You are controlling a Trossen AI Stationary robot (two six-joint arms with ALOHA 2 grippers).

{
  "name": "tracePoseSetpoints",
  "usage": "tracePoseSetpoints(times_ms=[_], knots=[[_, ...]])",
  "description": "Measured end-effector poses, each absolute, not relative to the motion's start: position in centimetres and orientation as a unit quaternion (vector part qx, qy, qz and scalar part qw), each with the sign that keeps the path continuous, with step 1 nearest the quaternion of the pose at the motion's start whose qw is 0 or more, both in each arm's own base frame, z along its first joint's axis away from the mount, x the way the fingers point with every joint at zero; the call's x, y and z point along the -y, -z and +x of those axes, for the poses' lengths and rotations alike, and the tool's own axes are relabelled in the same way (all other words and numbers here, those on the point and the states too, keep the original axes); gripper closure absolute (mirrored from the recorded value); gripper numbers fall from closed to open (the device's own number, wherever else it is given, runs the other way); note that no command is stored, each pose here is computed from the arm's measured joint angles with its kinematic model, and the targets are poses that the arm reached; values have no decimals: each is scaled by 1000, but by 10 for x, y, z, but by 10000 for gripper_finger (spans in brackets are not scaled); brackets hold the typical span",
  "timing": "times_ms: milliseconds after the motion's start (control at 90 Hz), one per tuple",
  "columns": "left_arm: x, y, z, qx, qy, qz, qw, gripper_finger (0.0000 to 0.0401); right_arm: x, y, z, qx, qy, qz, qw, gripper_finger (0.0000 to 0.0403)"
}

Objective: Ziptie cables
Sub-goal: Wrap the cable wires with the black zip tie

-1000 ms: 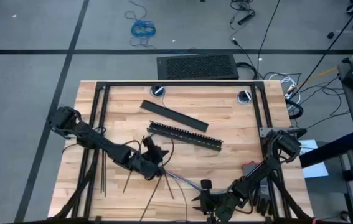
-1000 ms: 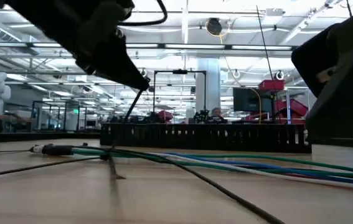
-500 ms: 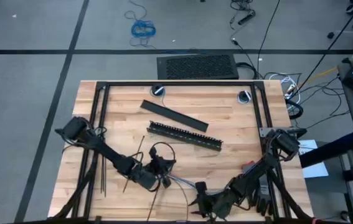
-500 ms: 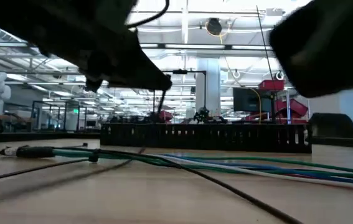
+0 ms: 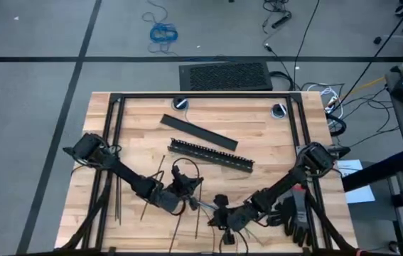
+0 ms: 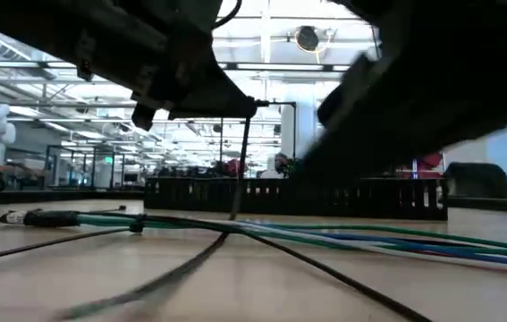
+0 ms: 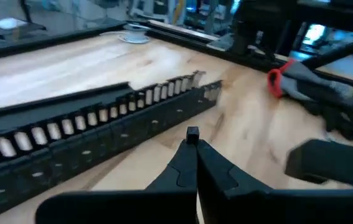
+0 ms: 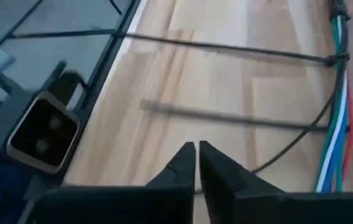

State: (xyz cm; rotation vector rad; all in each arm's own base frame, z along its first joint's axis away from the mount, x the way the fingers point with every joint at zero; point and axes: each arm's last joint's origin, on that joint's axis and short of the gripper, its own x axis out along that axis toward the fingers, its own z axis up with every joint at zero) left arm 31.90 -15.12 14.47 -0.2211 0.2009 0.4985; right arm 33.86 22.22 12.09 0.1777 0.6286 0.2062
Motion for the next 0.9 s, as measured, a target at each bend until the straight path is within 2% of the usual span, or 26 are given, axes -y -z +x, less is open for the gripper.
tracePoseSetpoints(times_ms=[422,900], knots=[[152,-138,320,-101,-246,-133,955,401,-226,-103,340,-381,-65,94,918,403],[163,-136,314,-117,-214,-155,957,401,-247,-97,313,-434,-17,117,893,403]])
